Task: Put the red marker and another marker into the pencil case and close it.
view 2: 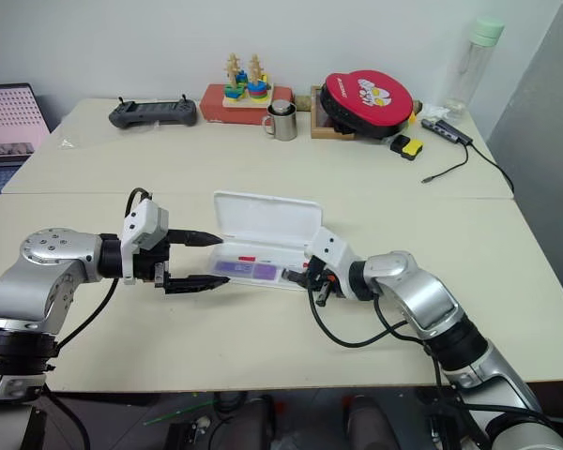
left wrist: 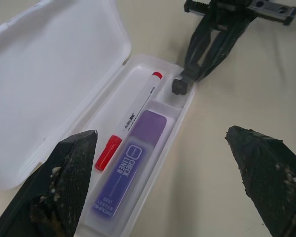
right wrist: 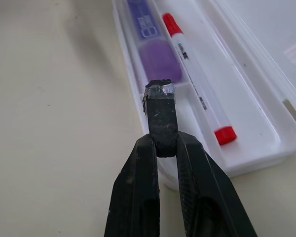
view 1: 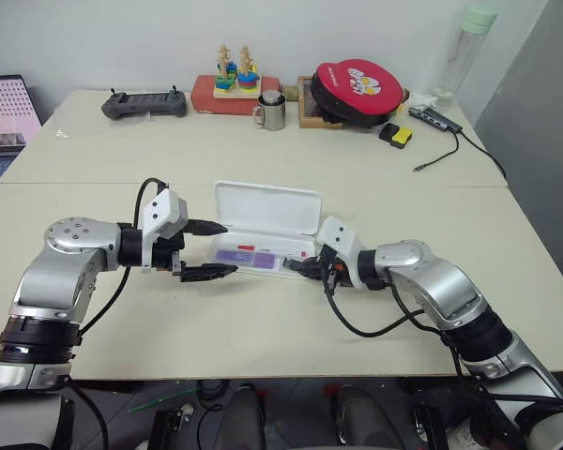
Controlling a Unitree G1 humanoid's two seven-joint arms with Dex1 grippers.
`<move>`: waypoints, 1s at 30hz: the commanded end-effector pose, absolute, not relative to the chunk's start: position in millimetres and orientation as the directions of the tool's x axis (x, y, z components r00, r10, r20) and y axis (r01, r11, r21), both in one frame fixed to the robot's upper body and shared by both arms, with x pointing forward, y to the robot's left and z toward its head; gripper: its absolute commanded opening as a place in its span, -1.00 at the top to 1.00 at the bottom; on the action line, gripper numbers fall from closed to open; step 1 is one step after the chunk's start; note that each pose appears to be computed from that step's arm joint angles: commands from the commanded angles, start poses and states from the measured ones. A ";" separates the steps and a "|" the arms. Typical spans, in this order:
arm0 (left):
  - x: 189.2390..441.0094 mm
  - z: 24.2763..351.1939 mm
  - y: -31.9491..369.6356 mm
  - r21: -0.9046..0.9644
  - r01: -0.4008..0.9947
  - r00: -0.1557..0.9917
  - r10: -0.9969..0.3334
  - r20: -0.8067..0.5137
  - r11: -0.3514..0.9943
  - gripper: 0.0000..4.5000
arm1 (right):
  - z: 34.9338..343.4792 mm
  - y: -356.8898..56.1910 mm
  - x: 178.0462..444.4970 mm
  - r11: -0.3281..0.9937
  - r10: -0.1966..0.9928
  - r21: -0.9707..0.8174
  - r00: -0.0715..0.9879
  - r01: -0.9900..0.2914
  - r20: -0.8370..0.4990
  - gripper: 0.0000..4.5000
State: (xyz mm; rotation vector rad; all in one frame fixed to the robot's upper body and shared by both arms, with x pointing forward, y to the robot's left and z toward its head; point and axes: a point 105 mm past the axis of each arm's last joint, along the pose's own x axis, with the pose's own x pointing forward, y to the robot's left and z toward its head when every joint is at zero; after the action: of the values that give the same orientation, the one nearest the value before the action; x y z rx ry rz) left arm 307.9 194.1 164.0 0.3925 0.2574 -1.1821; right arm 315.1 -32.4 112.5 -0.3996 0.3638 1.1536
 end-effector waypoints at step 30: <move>312.1 213.0 241.8 0.041 0.715 0.699 -0.714 -0.019 0.698 -1.00 | 240.9 -17.6 362.6 0.468 0.872 -0.102 0.478 -0.878 -0.110 -0.25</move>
State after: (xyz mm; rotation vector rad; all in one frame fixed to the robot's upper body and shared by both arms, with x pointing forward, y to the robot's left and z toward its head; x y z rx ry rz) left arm 314.2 236.6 196.8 0.0634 0.0754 -0.8348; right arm 334.8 -7.1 237.4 -0.1673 0.0413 1.2242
